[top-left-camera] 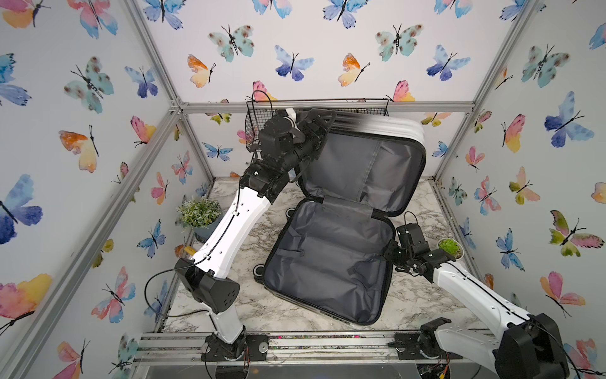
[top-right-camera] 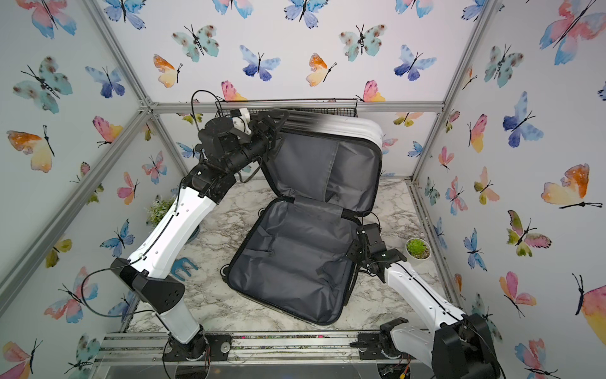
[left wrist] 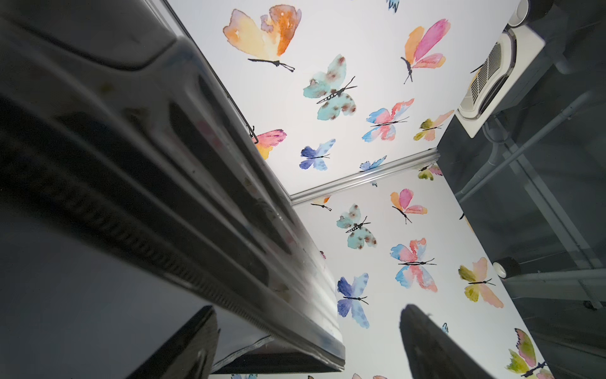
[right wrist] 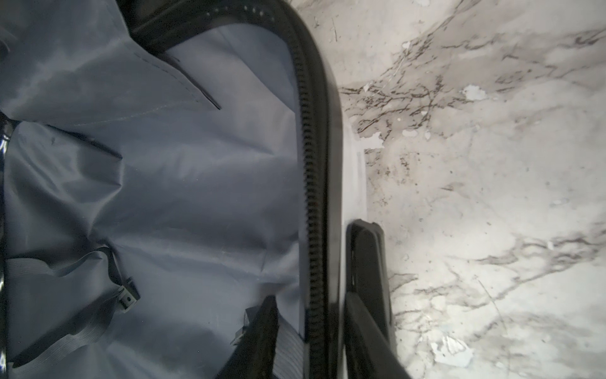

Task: Close the suitcase zippers
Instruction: Close the suitcase at the center of the board.

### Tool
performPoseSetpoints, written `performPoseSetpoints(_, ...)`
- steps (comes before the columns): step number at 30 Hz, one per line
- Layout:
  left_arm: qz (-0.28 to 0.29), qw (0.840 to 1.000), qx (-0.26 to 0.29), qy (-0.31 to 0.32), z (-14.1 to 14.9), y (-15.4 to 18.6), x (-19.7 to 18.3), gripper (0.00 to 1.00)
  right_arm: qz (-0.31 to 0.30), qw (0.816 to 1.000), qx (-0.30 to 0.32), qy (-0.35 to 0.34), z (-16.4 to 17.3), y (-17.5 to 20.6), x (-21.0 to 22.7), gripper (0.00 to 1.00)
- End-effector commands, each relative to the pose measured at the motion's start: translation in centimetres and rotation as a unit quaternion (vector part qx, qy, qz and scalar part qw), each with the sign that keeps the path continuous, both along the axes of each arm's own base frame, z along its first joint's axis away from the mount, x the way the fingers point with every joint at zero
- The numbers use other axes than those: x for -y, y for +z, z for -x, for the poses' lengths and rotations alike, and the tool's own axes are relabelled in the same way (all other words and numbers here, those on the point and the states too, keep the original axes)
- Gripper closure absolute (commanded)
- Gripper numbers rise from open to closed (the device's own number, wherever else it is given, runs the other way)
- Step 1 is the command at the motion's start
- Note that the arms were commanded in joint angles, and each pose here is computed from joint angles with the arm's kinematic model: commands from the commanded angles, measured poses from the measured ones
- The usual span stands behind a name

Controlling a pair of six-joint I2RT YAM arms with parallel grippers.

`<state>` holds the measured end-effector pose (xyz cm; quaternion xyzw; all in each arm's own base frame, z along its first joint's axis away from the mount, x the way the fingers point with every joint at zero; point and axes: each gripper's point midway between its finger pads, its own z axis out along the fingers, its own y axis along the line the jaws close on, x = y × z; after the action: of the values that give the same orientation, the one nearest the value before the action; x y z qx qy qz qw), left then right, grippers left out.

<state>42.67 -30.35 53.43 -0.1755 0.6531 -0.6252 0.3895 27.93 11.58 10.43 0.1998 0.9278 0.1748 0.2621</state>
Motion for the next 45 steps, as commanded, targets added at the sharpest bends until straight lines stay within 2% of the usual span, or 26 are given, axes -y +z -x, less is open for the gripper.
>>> performPoseSetpoints(1, -0.012, 1.000, -0.006, -0.006, -0.6, -0.4, 0.7, 0.20, -0.047, 0.998, 0.030, 0.026, -1.0, 1.6, -2.7, 0.68)
performPoseSetpoints(3, -0.008, 1.000, -0.016, -0.012, -1.1, -0.9, 1.2, 0.22, -0.047, 0.998, 0.029, 0.025, -1.0, 1.6, -2.9, 0.69)
performPoseSetpoints(6, -0.001, 1.000, -0.022, -0.020, -1.8, -1.3, 1.8, 0.35, -0.046, 0.998, 0.033, 0.024, -1.3, 1.8, -3.0, 0.72)
performPoseSetpoints(13, 0.009, 0.999, -0.004, -0.034, -1.4, 0.4, 2.0, 0.84, -0.066, 0.997, 0.046, 0.004, -2.0, 2.3, -3.3, 0.84)
performPoseSetpoints(16, 0.012, 0.999, 0.002, -0.043, -0.1, 0.9, 1.6, 0.94, -0.097, 0.993, 0.055, -0.024, -2.8, 3.0, -3.7, 0.87)
performPoseSetpoints(19, 0.014, 0.999, 0.013, -0.047, 2.0, 2.0, 0.8, 1.00, -0.149, 0.984, 0.044, -0.085, -3.6, 3.0, -3.9, 0.88)
performPoseSetpoints(22, 0.018, 0.997, 0.036, -0.060, 4.7, 3.6, 0.4, 1.00, -0.188, 0.974, 0.043, -0.119, -4.9, 3.5, -5.0, 0.90)
performPoseSetpoints(26, 0.000, 0.997, 0.035, -0.068, 8.2, 3.3, -0.5, 1.00, -0.192, 0.968, 0.043, -0.159, -6.8, 4.9, -5.7, 0.90)
performPoseSetpoints(30, -0.005, 0.999, 0.000, -0.054, 10.3, 0.1, -2.5, 1.00, -0.226, 0.957, 0.051, -0.177, -8.1, 5.3, -6.8, 0.90)
performPoseSetpoints(34, -0.024, 0.998, -0.044, -0.031, 12.2, -3.9, -4.8, 1.00, -0.222, 0.958, 0.045, -0.174, -8.7, 4.3, -7.4, 0.87)
performPoseSetpoints(35, -0.029, 0.998, -0.056, -0.024, 12.7, -5.0, -5.4, 1.00, -0.218, 0.961, 0.052, -0.162, -8.8, 4.3, -7.6, 0.83)
performPoseSetpoints(37, -0.043, 0.996, -0.078, -0.007, 13.8, -7.1, -6.9, 0.99, -0.199, 0.970, 0.060, -0.127, -8.7, 4.4, -7.9, 0.67)
performPoseSetpoints(39, -0.059, 0.994, -0.096, 0.011, 14.6, -8.8, -8.2, 0.97, -0.177, 0.977, 0.057, -0.108, -7.9, 4.2, -7.5, 0.56)
performPoseSetpoints(42, -0.076, 0.990, -0.119, 0.016, 15.7, -10.8, -9.3, 0.93, -0.149, 0.982, 0.046, -0.109, -6.0, 3.4, -5.7, 0.47)
performPoseSetpoints(45, -0.086, 0.987, -0.137, 0.018, 16.7, -12.3, -9.9, 0.85, -0.109, 0.987, 0.034, -0.110, -4.0, 2.6, -3.2, 0.42)
